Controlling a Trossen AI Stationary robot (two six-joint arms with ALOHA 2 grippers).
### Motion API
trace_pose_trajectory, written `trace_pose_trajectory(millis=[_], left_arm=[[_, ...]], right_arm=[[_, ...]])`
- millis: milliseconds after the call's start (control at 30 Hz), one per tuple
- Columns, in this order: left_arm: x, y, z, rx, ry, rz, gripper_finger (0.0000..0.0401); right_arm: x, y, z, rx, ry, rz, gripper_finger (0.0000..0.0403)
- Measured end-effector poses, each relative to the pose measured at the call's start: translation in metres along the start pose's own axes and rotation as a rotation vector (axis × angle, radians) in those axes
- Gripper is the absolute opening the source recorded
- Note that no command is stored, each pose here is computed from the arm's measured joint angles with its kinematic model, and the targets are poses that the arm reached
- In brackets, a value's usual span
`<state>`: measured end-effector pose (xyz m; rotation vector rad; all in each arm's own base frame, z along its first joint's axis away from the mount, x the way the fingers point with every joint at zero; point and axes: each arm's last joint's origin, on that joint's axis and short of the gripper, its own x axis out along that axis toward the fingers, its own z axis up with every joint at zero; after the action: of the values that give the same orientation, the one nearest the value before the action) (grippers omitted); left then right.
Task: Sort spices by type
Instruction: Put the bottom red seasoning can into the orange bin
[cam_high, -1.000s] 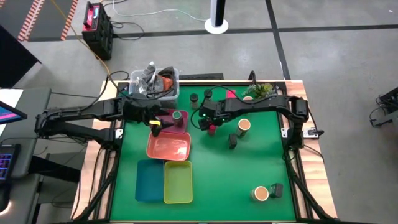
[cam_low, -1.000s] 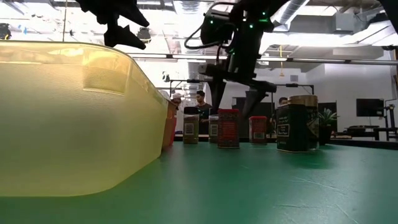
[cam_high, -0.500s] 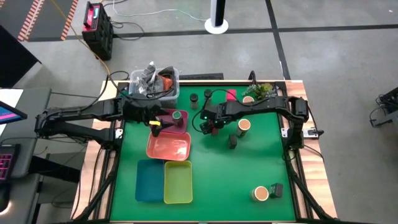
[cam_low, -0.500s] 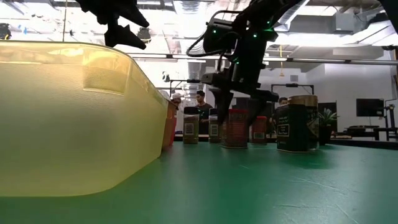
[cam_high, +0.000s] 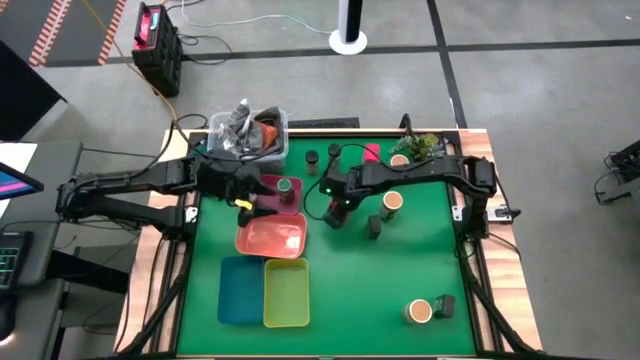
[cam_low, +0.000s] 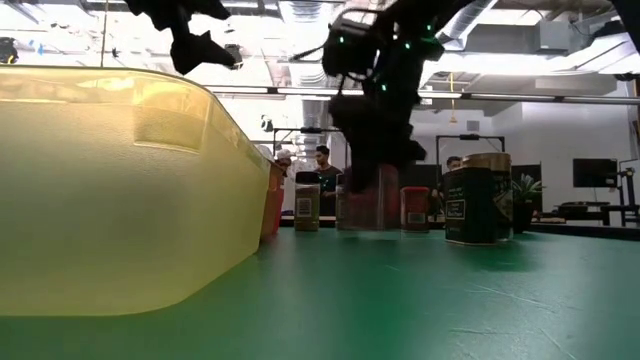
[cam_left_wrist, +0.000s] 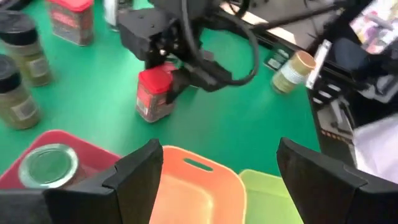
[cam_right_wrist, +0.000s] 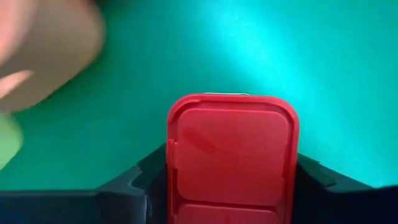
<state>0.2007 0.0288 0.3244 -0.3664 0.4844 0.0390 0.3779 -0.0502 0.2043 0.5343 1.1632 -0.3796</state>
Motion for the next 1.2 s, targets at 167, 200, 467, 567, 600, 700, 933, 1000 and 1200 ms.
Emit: trace_pose_trajectory(millis=[167, 200, 467, 567, 600, 700, 933, 1000, 1200], left_arm=[[0.000, 0.000, 0.000, 0.034, 0.002, -0.006, 0.0299], [0.000, 0.000, 0.000, 0.037, 0.002, -0.006, 0.0299], [0.001, 0.000, 0.002, 0.061, -0.017, -0.006, 0.0299], [0.007, 0.002, 0.002, 0.073, -0.015, 0.029, 0.0299], [0.009, 0.003, 0.002, 0.084, -0.011, 0.045, 0.0299], [0.018, 0.004, 0.005, 0.125, -0.032, 0.058, 0.0299], [0.040, 0.007, 0.012, 0.176, -0.075, 0.042, 0.0299], [0.046, 0.008, 0.011, 0.175, -0.069, 0.020, 0.0299], [0.054, 0.006, 0.013, 0.156, -0.073, -0.056, 0.0299]], right_arm=[[-0.021, 0.016, 0.012, -0.182, -0.035, 0.040, 0.0246], [-0.027, 0.018, 0.015, -0.204, -0.040, 0.042, 0.0245], [-0.078, 0.033, 0.039, -0.352, -0.133, 0.070, 0.0242], [-0.094, 0.038, 0.047, -0.364, -0.192, 0.090, 0.0243], [-0.098, 0.041, 0.048, -0.370, -0.208, 0.096, 0.0243], [-0.105, 0.048, 0.050, -0.384, -0.251, 0.116, 0.0244], [-0.106, 0.071, 0.038, -0.464, -0.257, 0.148, 0.0244], [-0.106, 0.076, 0.035, -0.486, -0.264, 0.156, 0.0244], [-0.108, 0.082, 0.039, -0.506, -0.332, 0.175, 0.0245]])
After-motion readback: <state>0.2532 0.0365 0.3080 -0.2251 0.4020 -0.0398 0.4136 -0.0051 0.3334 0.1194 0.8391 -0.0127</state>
